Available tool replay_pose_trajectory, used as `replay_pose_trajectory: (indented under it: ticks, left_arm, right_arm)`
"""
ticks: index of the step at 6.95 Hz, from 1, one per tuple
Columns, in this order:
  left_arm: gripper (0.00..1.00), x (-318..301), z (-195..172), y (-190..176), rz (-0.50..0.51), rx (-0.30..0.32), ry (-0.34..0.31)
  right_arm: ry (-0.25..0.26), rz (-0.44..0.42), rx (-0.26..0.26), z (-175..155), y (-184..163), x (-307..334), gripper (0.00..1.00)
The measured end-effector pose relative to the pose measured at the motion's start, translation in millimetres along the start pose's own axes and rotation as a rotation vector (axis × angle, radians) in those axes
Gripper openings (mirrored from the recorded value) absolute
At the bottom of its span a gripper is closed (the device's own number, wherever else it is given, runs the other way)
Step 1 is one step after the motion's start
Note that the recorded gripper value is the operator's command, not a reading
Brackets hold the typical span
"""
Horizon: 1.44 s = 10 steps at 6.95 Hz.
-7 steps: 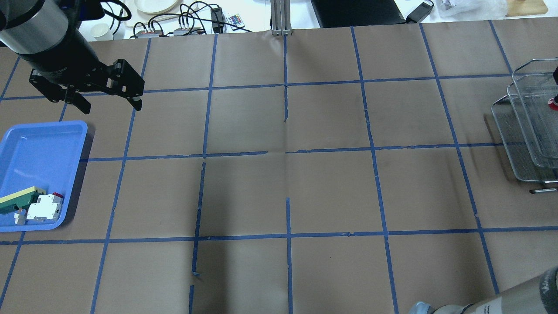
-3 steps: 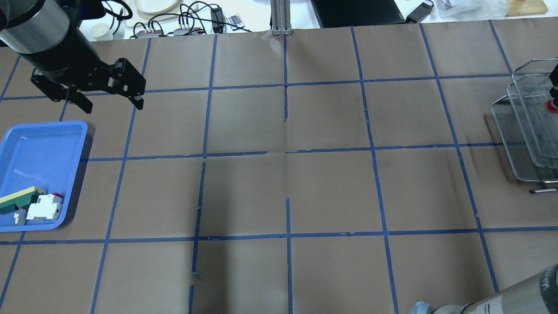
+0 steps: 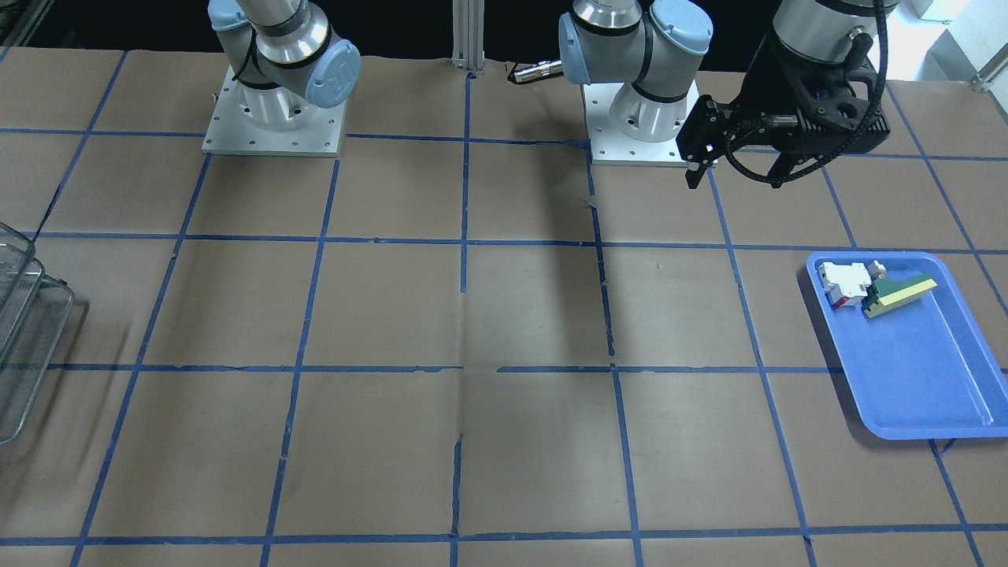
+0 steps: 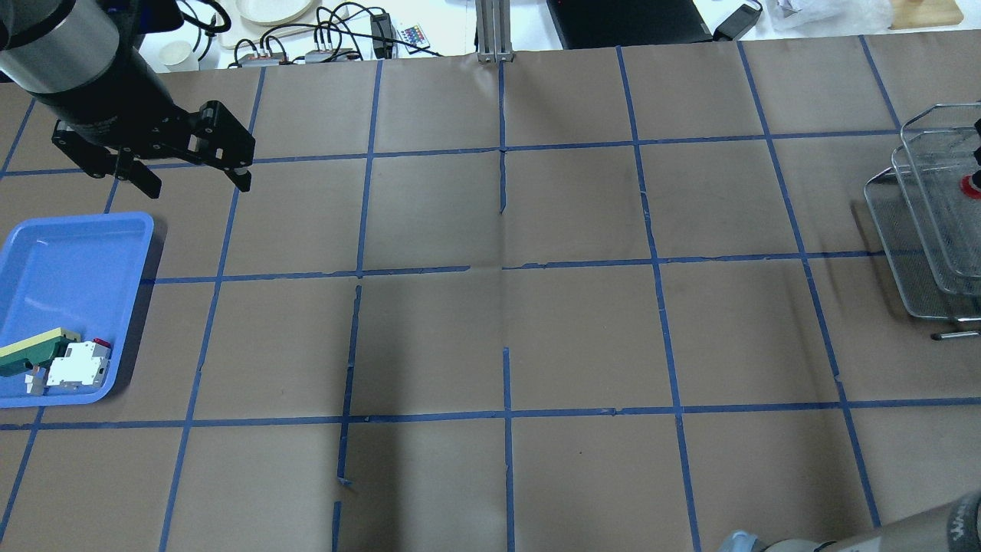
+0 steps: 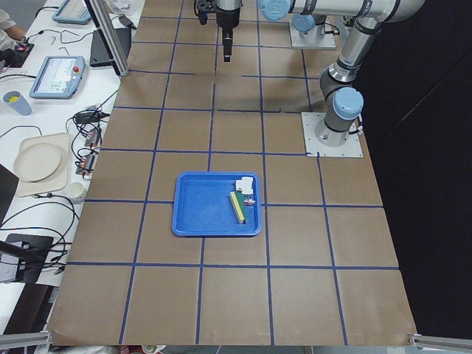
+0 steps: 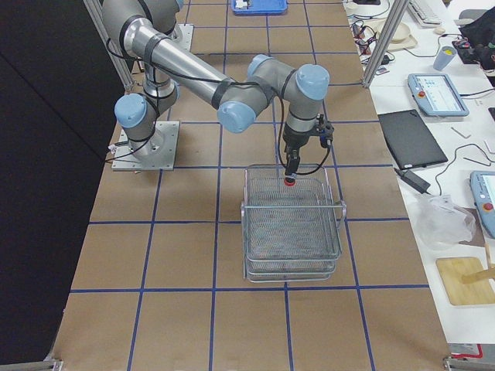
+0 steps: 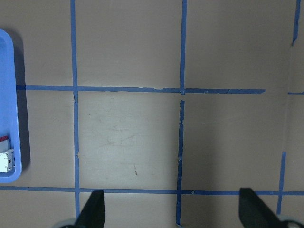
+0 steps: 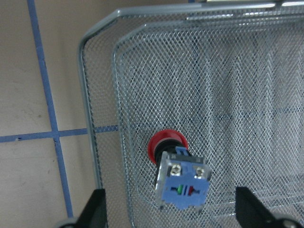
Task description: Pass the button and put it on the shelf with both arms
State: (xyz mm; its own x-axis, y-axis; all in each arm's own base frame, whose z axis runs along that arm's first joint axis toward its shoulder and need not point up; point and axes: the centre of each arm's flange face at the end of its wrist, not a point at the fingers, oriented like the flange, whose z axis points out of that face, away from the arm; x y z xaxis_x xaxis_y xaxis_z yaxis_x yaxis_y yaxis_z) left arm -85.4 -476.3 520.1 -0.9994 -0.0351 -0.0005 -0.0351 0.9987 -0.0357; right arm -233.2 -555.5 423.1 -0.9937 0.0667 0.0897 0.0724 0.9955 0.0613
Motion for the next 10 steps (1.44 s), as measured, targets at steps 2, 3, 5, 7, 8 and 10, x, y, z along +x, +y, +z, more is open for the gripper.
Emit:
replay_pose_trajectory:
  ticks: [2,3,5,7,8,10]
  left_arm:
    - [1.00,-0.4,-0.3,0.0,-0.001,0.001,-0.001]
    - [1.00,-0.7,-0.4,-0.1,-0.001,0.001,-0.001]
    - [1.00,-1.3,-0.4,-0.6,-0.001,0.001,-0.003]
    - [1.00,-0.9,0.4,-0.9,-0.001,0.000,0.001]
    - [1.00,-0.7,0.5,-1.0,-0.001,0.000,0.002]
    - [1.00,-0.9,0.5,-1.2,-0.002,0.001,0.002]
  right_arm:
    - [-0.019,-0.002,-0.024,-38.8,32.4,-18.8,1.00]
    - [-0.044,0.021,-0.034,-59.8,50.3,-37.9,1.00]
    - [-0.086,0.071,-0.020,-97.2,71.7,-106.2,1.00]
    - [-0.081,-0.006,-0.007,-113.9,79.6,-206.2,1.00]
    - [-0.077,-0.003,-0.018,-111.2,86.8,-260.4,1.00]
    - [-0.065,-0.013,-0.033,-93.8,110.4,-344.7,1.00]
